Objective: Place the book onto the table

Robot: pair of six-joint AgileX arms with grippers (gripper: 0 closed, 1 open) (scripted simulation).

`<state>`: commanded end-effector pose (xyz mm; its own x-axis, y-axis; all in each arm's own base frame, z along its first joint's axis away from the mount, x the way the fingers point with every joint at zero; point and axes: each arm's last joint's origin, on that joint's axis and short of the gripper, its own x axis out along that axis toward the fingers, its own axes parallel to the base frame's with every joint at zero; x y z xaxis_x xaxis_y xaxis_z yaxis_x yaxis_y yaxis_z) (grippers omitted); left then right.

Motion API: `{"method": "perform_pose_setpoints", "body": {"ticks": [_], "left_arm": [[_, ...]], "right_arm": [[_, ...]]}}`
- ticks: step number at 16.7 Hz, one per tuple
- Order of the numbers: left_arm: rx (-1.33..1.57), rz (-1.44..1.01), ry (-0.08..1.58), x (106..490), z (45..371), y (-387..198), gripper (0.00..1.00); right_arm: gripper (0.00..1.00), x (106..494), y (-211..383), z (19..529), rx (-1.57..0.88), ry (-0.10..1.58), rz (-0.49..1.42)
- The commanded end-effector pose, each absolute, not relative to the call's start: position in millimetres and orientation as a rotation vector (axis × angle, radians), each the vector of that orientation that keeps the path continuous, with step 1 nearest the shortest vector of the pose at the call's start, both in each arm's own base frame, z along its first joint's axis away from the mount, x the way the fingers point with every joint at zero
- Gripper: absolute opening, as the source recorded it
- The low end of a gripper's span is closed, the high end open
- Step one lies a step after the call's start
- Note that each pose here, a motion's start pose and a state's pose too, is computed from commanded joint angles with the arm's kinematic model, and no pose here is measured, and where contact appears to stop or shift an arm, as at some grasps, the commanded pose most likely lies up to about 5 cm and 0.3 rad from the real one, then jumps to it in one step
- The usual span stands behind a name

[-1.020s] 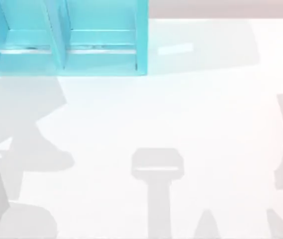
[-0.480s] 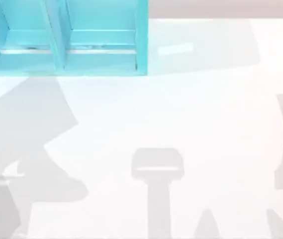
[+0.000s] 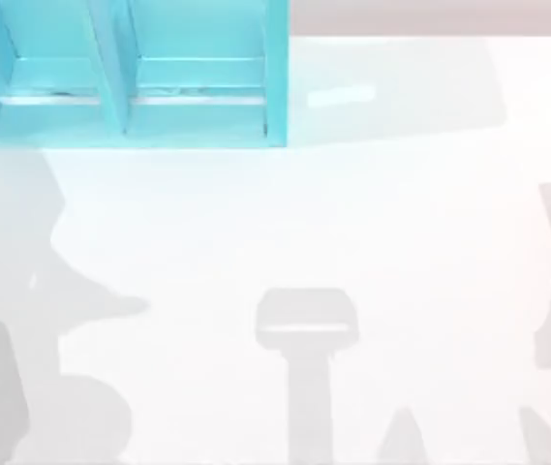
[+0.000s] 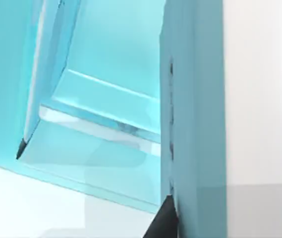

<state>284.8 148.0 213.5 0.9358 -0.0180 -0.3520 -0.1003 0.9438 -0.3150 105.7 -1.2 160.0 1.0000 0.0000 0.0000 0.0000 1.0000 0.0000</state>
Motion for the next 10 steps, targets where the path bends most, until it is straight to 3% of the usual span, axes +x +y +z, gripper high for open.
{"method": "perform_pose_setpoints", "body": {"ticks": [6,10], "left_arm": [[-0.699,0.249,0.764,314.0,137.0,30.3,0.00],[-0.789,0.433,0.843,319.2,109.1,-77.5,0.00]], "right_arm": [[1.00,105.7,-1.2,160.0,0.000,0.000,0.000],[1.00,105.7,-1.2,160.0,0.000,0.000,0.000]]}}
